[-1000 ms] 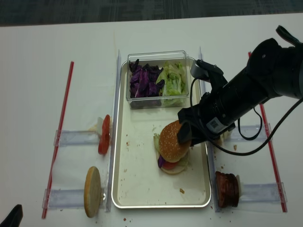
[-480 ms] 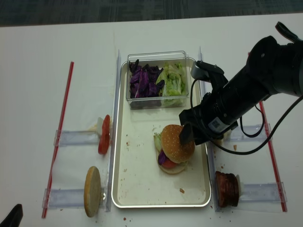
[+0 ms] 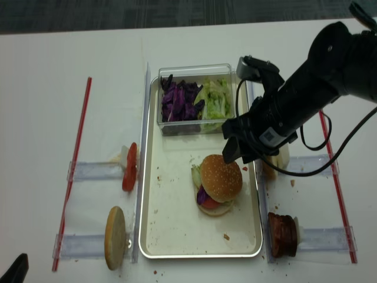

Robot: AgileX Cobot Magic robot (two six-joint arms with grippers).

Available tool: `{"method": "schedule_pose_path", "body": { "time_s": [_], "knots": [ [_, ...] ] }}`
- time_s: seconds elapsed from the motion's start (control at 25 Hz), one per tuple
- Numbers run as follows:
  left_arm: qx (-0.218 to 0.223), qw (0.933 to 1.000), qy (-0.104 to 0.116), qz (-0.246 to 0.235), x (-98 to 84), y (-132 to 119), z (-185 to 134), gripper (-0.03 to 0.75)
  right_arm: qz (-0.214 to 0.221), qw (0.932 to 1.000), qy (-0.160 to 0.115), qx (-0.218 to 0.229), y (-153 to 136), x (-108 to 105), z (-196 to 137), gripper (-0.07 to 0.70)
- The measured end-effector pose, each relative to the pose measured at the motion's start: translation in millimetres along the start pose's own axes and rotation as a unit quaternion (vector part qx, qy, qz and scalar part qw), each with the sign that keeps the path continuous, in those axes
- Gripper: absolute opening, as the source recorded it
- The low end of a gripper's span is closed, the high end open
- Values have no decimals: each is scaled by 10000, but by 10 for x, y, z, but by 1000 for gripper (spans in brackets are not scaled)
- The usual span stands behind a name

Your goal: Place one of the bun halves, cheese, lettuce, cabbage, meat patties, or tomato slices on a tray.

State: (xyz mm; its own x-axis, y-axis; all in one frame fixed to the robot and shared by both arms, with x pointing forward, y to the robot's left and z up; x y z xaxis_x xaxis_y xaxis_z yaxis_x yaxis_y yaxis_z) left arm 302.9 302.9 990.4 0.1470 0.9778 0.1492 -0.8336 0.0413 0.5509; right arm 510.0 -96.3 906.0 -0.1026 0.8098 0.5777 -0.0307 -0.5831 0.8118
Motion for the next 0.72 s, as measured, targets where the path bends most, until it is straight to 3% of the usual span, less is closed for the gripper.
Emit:
{"method": "schedule_pose_path", "body": {
  "time_s": [0.52,0.72],
  "knots": [
    [0,10000,0,0,0,0,0,462,-594,9978,282,-61,395,136,281,414],
    [0,10000,0,0,0,0,0,462,-1081,9936,323,-91,622,124,378,414]
  ]
}}
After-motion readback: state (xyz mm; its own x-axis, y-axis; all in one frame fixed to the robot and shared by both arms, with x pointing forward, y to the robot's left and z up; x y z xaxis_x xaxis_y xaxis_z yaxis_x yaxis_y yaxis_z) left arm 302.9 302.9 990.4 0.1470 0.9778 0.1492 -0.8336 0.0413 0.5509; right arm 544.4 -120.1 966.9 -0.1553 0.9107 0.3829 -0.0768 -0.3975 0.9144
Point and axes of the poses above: a point on each arm's last joint axis where the gripper is mounted, y pointing back along that axis away from the gripper, x along the wrist's bending axis when the last joint is at zero, z = x × y, the point moved 9 cm from there along -y, pointing out along that axis toward the gripper, and after that the axes turned 8 degrees about -y, right-handed, at the moved point
